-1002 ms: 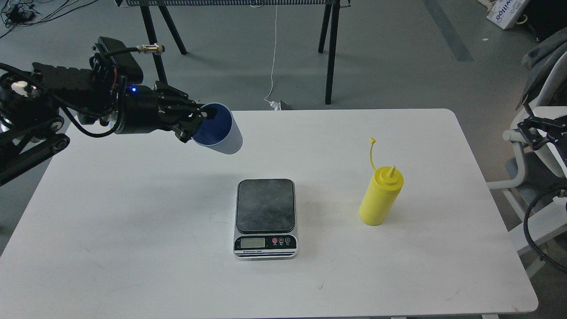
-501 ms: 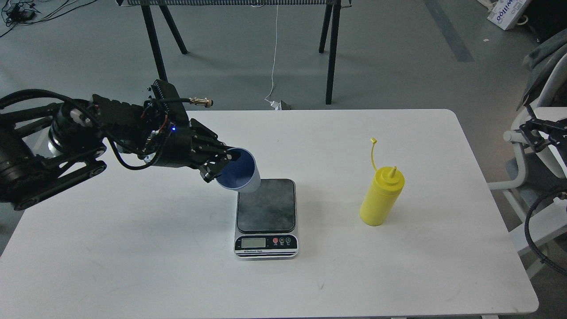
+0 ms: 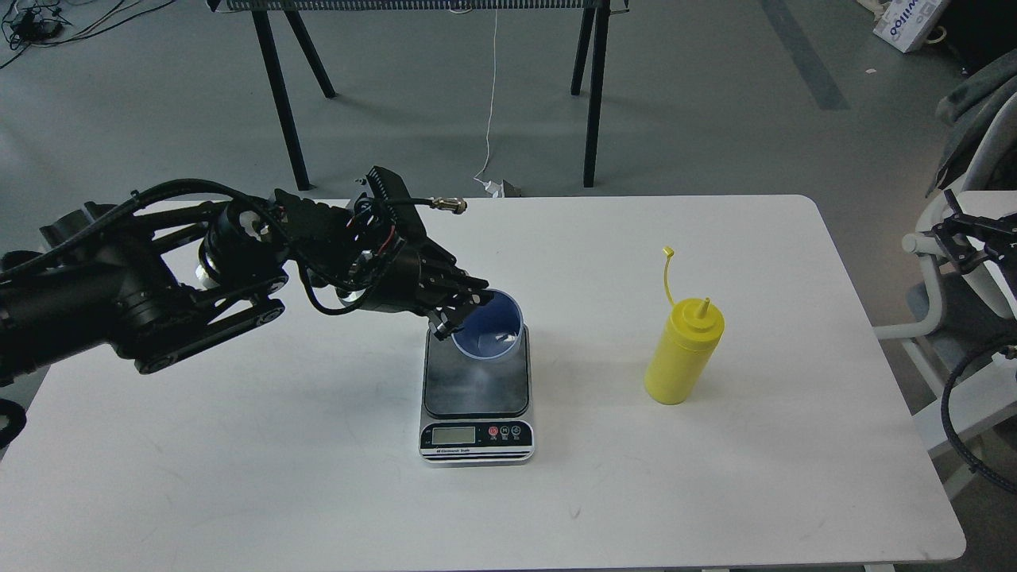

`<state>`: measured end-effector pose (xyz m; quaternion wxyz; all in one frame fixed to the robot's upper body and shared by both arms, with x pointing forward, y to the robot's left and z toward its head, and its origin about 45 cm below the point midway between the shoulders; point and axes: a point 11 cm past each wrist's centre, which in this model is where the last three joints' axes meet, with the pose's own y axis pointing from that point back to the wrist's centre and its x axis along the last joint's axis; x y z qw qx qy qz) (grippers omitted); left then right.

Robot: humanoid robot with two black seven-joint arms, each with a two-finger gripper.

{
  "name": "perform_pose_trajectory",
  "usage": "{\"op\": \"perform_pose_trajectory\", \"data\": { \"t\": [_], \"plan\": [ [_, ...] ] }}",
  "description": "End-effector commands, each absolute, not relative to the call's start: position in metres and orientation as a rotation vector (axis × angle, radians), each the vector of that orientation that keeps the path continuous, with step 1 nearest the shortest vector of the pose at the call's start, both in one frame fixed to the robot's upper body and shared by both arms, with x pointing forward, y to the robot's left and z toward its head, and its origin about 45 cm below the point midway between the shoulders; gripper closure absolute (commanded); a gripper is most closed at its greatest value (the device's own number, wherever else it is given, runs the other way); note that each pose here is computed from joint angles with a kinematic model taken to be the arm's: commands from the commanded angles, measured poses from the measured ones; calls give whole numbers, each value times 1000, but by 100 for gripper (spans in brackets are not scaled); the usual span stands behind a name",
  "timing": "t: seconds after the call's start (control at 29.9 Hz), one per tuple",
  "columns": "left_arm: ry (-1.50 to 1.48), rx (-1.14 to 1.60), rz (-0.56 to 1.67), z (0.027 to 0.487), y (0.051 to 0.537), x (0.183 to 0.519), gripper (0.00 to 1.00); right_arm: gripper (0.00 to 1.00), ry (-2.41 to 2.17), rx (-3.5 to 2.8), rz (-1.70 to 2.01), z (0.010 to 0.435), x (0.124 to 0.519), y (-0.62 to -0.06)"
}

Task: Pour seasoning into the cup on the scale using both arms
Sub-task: 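Lower the cup onto the scale and open the left gripper, then raise the left gripper away from the cup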

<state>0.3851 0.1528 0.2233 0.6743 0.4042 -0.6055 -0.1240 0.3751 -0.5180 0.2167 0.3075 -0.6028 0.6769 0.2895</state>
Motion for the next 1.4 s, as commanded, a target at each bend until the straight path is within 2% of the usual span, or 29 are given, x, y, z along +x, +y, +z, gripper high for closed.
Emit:
{"op": "perform_pose_trajectory", "data": {
  "t": [0.0, 0.5, 0.83, 0.94, 1.04, 1.1, 1.14, 1.37],
  "plan": [
    [-1349, 928, -286, 218, 157, 386, 83, 0, 1788, -1594, 769, 216, 375, -517],
    [-1333, 950, -317, 210, 166, 382, 80, 0, 1794, -1593, 765, 216, 375, -519],
    [-1335, 959, -312, 216, 178, 380, 68, 0, 1799, -1592, 769, 214, 373, -519],
    [-1347, 944, -312, 223, 180, 376, 55, 0, 1799, -1592, 769, 214, 373, -519],
    [-1355, 894, -268, 239, 177, 374, 18, 0, 1802, -1594, 768, 215, 372, -520],
    [-1315, 822, -150, 262, 171, 382, 9, 0, 1799, -1603, 770, 215, 373, -518],
    [-1267, 762, -71, 275, 167, 386, 1, 0, 1804, -1607, 771, 214, 372, -519],
    [-861, 388, 356, 338, 175, 415, 0, 1, 1852, -1719, 783, 211, 366, -515]
  ]
}}
